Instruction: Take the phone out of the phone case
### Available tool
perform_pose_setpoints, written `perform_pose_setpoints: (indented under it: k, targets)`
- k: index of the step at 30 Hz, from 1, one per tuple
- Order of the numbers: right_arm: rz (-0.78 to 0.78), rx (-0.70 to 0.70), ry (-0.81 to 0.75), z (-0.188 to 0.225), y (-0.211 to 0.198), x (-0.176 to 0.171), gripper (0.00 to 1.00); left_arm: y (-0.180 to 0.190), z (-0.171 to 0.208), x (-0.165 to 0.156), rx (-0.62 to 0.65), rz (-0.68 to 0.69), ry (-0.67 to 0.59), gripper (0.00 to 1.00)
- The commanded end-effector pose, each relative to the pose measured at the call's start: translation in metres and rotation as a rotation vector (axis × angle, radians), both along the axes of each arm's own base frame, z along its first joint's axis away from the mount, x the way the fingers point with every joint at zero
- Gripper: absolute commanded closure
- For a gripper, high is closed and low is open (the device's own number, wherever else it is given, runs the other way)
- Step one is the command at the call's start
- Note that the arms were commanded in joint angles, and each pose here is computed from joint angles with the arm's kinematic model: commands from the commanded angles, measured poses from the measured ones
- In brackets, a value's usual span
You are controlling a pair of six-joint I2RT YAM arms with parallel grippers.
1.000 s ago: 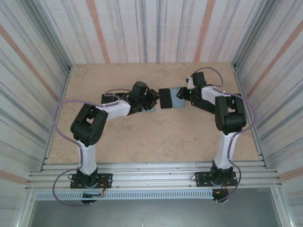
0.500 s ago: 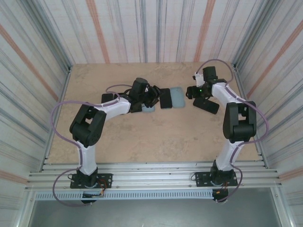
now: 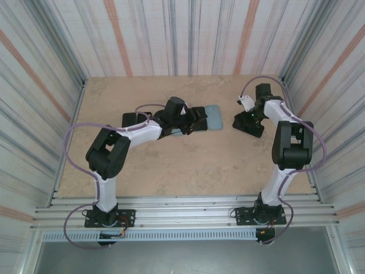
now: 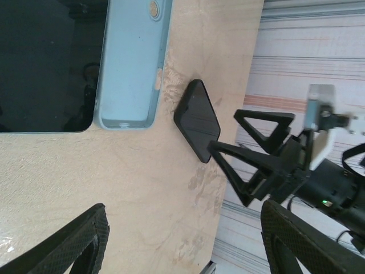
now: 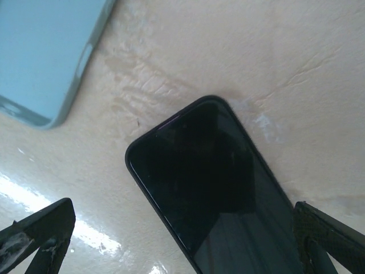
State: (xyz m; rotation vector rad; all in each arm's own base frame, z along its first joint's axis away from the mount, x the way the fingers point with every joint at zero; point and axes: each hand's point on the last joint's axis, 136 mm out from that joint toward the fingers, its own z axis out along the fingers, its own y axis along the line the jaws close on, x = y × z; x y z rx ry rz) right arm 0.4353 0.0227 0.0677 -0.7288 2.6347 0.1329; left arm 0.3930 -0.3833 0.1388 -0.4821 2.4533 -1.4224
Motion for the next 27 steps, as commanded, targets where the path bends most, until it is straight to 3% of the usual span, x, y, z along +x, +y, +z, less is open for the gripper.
perform_pose_setpoints:
  k: [1,17,27]
  targets:
    - [0.108,-0.022,0.035,-0.015,-0.001,-0.004,0.01,0.002,0.038,-0.005,-0.04,-0.019,-0.046,0.27]
    - [0.182,-0.109,0.073,-0.045,-0.023,0.009,0.01,0.005,0.037,-0.013,-0.011,-0.046,-0.048,0.27]
    - [0.195,-0.003,0.153,-0.046,-0.013,-0.008,0.01,0.005,0.037,-0.014,-0.011,-0.055,-0.049,0.27]
